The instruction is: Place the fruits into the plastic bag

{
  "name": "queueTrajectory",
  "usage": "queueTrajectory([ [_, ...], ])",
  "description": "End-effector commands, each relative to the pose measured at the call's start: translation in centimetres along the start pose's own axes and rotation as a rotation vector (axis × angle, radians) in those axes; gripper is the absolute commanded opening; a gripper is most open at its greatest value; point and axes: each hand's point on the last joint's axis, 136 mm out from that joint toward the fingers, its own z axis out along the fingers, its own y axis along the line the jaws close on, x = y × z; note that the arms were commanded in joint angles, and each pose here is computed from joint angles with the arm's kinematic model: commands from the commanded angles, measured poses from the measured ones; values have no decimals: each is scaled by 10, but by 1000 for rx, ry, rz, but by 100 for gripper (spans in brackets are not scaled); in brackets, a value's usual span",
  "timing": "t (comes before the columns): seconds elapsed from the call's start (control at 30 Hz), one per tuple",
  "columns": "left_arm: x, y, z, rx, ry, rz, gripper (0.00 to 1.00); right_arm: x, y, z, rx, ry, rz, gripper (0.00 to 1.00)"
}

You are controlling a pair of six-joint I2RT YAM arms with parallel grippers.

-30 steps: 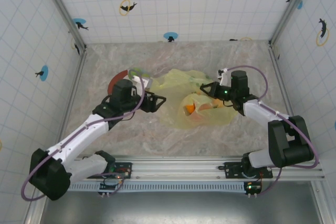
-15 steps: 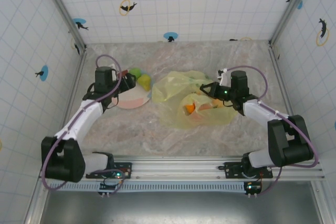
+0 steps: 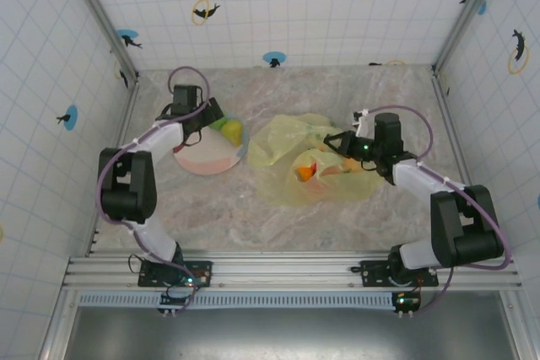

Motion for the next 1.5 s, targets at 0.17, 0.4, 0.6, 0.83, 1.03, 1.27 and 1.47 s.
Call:
queueTrajectory([
  [0.17, -7, 0, 45, -14, 44, 25, 97, -3, -1, 2, -21, -5, -12, 0],
  [0.4, 2, 1, 64, -11, 91, 23, 93, -1, -4, 3, -20, -1, -1, 0],
  [0.6, 11, 2, 72, -1, 118, 6, 84, 0, -4, 2, -20, -3, 0, 0],
  [0.83, 17, 4, 72, 1, 128, -6, 80, 0, -4, 0, -21, -6, -2, 0],
  [1.03, 16, 8, 66, -10, 112, -7, 72, 1, -5, -2, -18, -8, 1, 0],
  [1.27, -7, 24, 43, -72, 31, -10, 67, 0, -3, -4, -17, -13, -2, 0],
  [1.47, -25, 31, -6, -112, -68, 8, 66, -3, -1, -6, -17, -20, -7, 0],
])
